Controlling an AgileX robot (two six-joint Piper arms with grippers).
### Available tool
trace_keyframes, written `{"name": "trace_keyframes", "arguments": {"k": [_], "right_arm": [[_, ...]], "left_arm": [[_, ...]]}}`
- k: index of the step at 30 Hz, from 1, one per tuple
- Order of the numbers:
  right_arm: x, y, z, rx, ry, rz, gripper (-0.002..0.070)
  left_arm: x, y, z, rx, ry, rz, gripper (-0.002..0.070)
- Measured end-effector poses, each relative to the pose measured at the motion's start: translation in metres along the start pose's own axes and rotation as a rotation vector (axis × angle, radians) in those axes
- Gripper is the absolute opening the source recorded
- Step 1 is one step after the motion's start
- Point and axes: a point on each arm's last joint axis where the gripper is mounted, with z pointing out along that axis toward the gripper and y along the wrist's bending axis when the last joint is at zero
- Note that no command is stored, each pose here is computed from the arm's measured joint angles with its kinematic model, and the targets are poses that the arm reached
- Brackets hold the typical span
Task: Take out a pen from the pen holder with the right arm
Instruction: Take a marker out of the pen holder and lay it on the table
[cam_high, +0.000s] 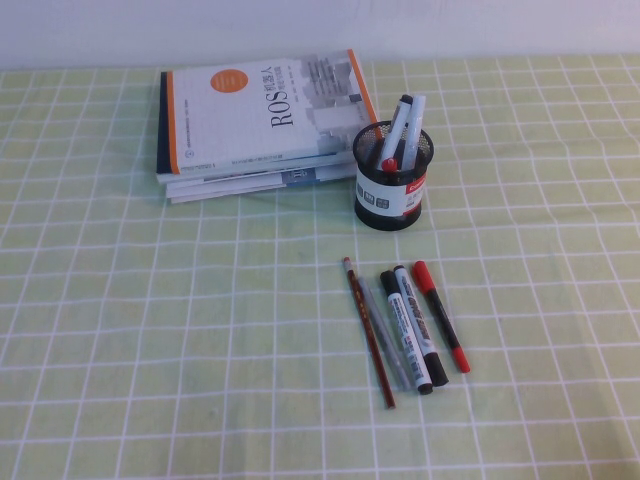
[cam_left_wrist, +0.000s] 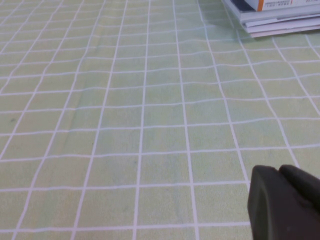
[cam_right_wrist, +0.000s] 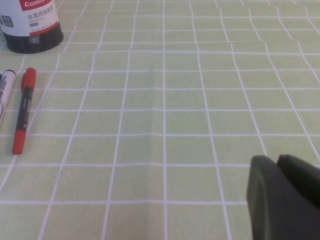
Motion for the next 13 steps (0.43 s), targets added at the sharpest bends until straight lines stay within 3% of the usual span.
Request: {"name": "trace_keyframes", "arguments": {"k": [13], "right_arm": [[0.0,0.0003,0.0,-0.003,0.0,0.009,-0.0013]], "left_arm": [[0.0,0.0,0.0,0.0,0.0,0.0,-0.0006]]}}
